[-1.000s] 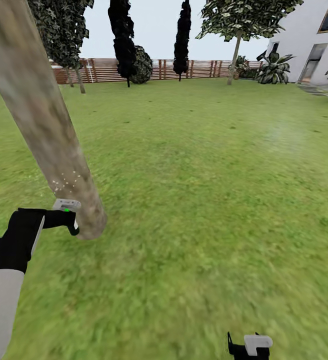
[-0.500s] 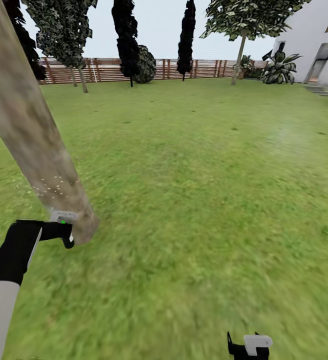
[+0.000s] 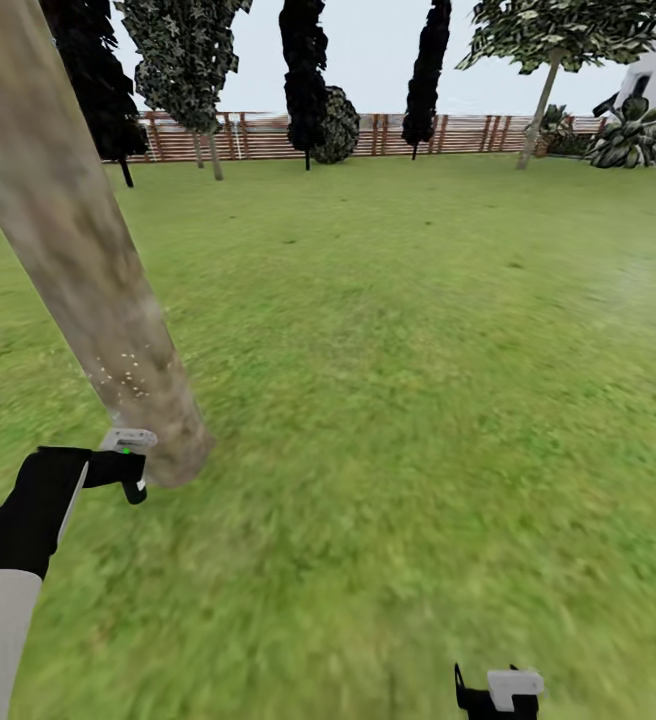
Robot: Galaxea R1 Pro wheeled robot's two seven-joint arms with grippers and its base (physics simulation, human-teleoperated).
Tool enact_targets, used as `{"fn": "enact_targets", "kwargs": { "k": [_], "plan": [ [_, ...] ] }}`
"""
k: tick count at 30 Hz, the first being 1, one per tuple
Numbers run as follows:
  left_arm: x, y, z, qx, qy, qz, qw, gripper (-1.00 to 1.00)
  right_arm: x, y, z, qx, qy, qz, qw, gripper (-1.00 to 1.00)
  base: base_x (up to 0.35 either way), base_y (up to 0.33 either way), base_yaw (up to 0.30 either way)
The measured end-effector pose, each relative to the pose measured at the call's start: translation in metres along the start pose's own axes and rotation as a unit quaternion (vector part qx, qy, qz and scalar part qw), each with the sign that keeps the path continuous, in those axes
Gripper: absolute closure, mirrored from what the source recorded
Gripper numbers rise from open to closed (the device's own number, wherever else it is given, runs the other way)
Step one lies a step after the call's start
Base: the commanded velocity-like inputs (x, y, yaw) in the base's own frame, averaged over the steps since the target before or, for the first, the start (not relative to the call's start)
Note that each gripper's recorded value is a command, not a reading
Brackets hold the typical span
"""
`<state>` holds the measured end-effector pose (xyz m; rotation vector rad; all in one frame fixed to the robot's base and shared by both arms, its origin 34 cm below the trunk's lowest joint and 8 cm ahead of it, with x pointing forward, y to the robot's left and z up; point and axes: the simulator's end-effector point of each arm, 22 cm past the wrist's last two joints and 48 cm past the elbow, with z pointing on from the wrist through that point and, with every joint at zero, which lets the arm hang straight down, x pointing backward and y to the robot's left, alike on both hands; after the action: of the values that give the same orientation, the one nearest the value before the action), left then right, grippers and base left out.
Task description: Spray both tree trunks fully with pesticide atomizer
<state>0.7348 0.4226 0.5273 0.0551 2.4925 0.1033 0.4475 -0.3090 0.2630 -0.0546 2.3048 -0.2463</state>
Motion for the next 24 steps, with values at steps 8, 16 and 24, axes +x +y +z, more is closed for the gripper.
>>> {"fn": "enact_targets", "kwargs": {
  "k": [8,16,24],
  "plan": [
    [0.0,-0.022,0.0,0.046,0.001,0.004,0.9989,1.0,0.001,0.0,0.0,0.0,0.001,0.0,1.0,-1.0,0.239,-0.187,0.022],
    [0.024,-0.018,0.009,0.042,0.024,0.003,0.9988,1.0,0.0,0.0,0.0,0.0,0.0,0.0,1.0,-1.0,0.208,-0.201,0.212],
    [0.057,0.003,0.023,0.004,0.064,-0.006,0.998,1.0,0.0,0.0,0.0,0.0,0.0,0.0,1.0,-1.0,0.1,-0.261,0.169]
  ]
}}
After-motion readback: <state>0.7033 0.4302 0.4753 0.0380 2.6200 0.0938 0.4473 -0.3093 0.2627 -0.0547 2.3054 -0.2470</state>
